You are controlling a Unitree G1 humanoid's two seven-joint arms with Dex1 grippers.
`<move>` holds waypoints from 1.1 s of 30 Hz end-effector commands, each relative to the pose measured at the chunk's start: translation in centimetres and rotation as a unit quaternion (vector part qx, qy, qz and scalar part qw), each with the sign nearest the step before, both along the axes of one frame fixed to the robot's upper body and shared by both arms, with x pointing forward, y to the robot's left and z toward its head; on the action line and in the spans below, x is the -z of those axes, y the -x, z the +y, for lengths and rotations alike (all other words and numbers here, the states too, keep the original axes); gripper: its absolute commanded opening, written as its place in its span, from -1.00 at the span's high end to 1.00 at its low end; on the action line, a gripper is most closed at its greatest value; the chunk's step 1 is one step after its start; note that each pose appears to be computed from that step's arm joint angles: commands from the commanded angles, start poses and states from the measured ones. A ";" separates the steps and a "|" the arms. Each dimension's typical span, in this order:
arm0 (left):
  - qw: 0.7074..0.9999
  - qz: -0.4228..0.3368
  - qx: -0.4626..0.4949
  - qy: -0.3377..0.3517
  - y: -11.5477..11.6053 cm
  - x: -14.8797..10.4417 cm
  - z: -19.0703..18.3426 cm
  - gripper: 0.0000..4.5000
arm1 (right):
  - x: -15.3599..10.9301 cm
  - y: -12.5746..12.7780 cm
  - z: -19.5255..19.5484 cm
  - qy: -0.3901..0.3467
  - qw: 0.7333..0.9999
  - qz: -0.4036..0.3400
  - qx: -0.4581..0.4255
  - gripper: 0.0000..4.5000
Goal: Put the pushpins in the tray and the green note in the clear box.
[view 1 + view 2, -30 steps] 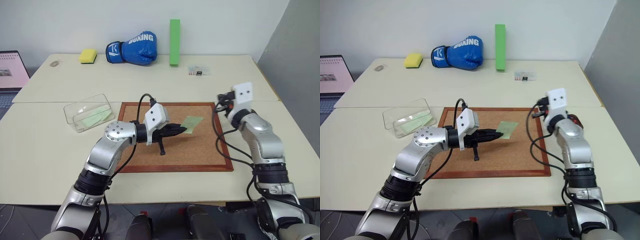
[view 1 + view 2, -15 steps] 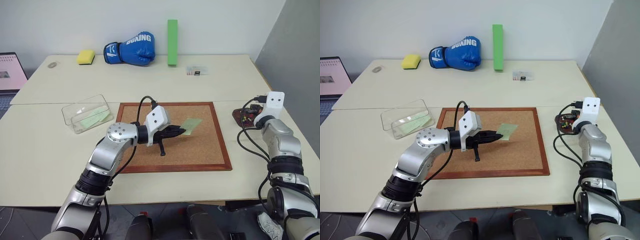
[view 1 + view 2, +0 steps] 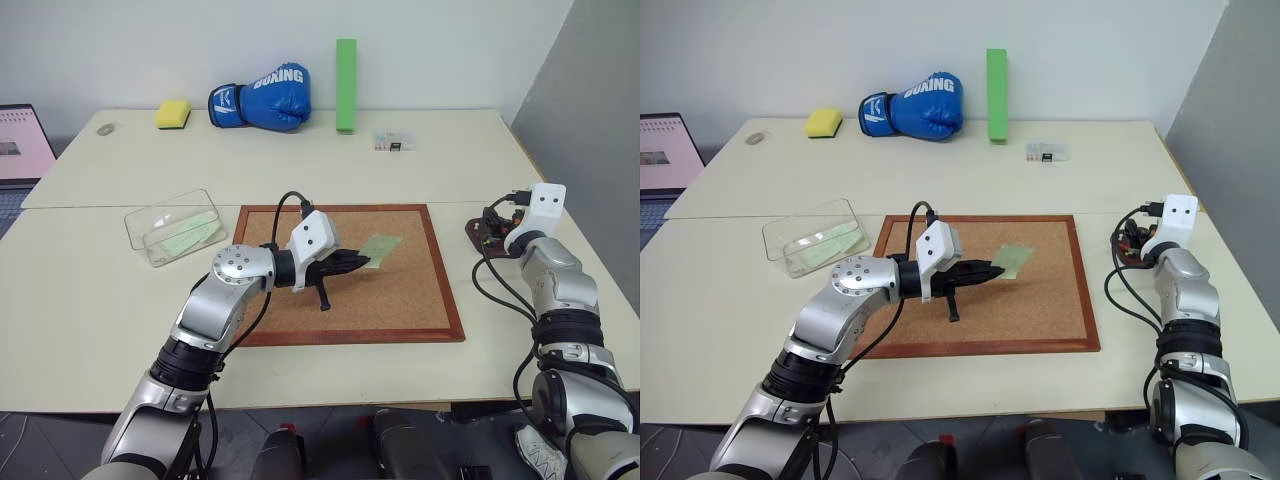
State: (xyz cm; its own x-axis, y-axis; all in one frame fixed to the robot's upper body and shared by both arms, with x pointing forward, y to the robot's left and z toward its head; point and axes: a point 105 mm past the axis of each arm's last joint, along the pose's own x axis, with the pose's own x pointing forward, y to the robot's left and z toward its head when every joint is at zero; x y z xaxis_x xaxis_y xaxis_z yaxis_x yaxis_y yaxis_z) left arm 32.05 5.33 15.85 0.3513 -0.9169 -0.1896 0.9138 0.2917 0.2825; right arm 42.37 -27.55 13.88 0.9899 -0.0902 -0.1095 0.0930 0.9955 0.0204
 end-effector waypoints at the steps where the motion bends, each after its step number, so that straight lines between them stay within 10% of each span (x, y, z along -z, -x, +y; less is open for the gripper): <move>1: 1.000 -0.027 -0.003 0.005 -0.1 -1.1 0.2 1.00 | -2.7 -0.1 -0.1 0.016 0.999 -0.049 0.002 -0.50; 9: 0.997 -0.025 -0.053 0.041 -1.6 -2.5 1.5 1.00 | -5.3 0.8 5.7 0.025 0.985 -0.098 -0.139 -0.50; 16: 0.962 -0.045 -0.252 0.093 -5.0 -4.4 8.2 1.00 | -7.6 5.7 15.5 0.027 0.922 -0.116 -0.369 -0.50; 24: 0.821 -0.080 -0.540 0.168 -6.1 -7.2 19.8 1.00 | -10.7 13.0 23.8 0.023 0.808 -0.135 -0.573 -0.50; 33: 0.709 -0.043 -0.680 0.182 -5.6 -5.3 26.2 1.00 | -11.8 14.1 25.9 0.006 0.784 -0.148 -0.603 -0.50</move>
